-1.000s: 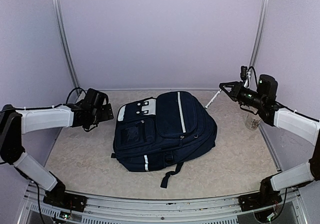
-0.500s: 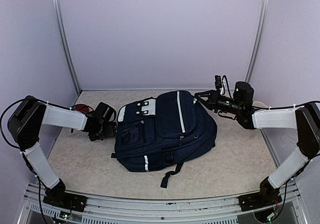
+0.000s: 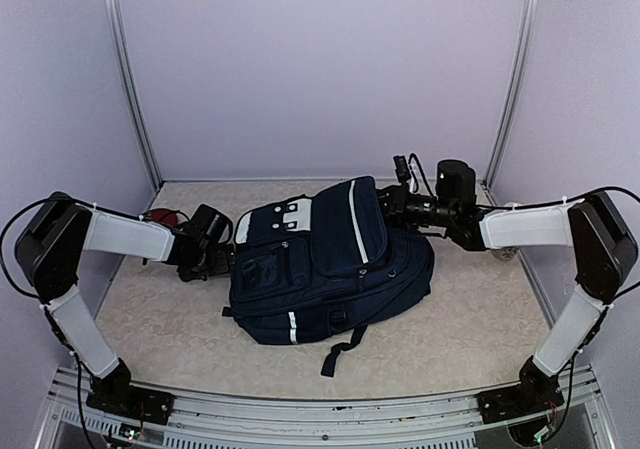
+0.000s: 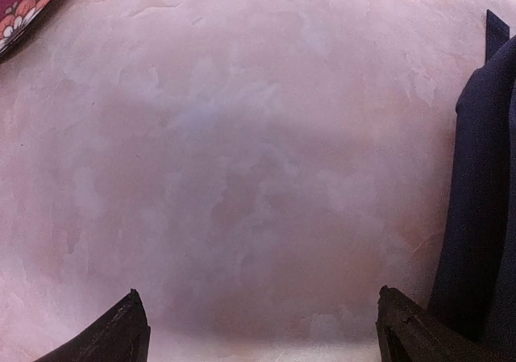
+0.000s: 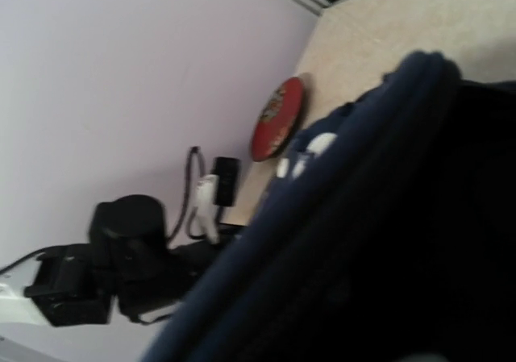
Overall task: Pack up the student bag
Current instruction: Place the pen in the upper front pocket of the bag.
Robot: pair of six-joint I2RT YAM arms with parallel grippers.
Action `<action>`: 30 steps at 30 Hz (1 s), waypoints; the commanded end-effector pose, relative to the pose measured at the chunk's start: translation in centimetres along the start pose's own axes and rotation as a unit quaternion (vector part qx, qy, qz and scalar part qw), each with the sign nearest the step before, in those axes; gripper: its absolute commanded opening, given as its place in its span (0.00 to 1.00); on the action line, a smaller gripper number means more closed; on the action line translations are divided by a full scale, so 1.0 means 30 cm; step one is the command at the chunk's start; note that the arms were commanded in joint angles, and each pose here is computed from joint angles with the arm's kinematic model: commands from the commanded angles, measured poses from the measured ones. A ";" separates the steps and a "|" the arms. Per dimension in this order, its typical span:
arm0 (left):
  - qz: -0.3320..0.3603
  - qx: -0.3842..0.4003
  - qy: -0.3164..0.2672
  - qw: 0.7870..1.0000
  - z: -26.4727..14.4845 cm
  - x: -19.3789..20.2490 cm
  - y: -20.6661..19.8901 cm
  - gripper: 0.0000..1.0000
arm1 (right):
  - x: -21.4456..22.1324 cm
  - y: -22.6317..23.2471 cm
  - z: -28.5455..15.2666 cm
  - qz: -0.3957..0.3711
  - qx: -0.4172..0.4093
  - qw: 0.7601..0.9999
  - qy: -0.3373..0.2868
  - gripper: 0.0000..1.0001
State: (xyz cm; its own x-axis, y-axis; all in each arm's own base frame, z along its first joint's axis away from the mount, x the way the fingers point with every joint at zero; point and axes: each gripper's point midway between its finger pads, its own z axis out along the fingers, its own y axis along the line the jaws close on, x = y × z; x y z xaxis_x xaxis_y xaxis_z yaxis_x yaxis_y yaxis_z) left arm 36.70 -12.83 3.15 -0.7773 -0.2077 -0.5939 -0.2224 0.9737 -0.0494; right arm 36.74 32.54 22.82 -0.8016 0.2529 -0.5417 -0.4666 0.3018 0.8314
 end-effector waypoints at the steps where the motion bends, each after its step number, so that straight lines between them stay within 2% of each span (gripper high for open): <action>1: 0.005 0.042 -0.044 0.998 -0.072 -0.092 -0.073 0.95 | 0.045 -0.084 -0.022 -0.014 0.069 0.997 0.030 0.18; 5: 0.010 0.048 -0.059 0.997 -0.101 -0.128 -0.084 0.95 | 0.023 -0.089 -0.021 -0.038 0.089 0.994 0.043 0.26; 9: 0.025 0.048 -0.079 0.995 -0.144 -0.165 -0.096 0.96 | -0.041 -0.086 -0.041 -0.092 0.148 0.984 0.043 0.44; 11: 0.037 0.051 -0.095 0.993 -0.177 -0.185 -0.108 0.96 | -0.073 -0.081 -0.068 -0.115 0.179 0.976 0.037 0.56; 14: 0.060 0.069 -0.124 0.988 -0.241 -0.215 -0.144 0.96 | -0.121 -0.067 -0.103 -0.150 0.218 0.964 0.027 0.62; 18: 0.087 0.123 -0.174 0.973 -0.364 -0.256 -0.227 0.96 | -0.158 -0.045 -0.136 -0.185 0.244 0.952 0.026 0.64; 21: 0.113 0.201 -0.214 0.949 -0.486 -0.270 -0.310 0.95 | -0.190 -0.012 -0.159 -0.203 0.249 0.947 0.016 0.67; 24: 0.132 0.280 -0.254 0.916 -0.625 -0.276 -0.382 0.95 | -0.208 0.029 -0.170 -0.213 0.234 0.948 0.011 0.67; 30: 0.231 0.348 -0.299 0.858 -0.809 -0.209 -0.490 0.90 | -0.209 0.056 -0.234 -0.207 0.230 0.951 0.004 0.66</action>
State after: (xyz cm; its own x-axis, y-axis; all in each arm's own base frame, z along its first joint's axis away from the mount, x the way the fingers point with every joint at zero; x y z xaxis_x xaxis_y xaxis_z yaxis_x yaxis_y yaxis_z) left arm 32.91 -24.91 24.51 -0.3415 0.0104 -0.9398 0.4150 0.8989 -0.1409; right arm 39.28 26.21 25.71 -0.6312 0.0044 -0.7756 -0.5064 0.7550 0.4165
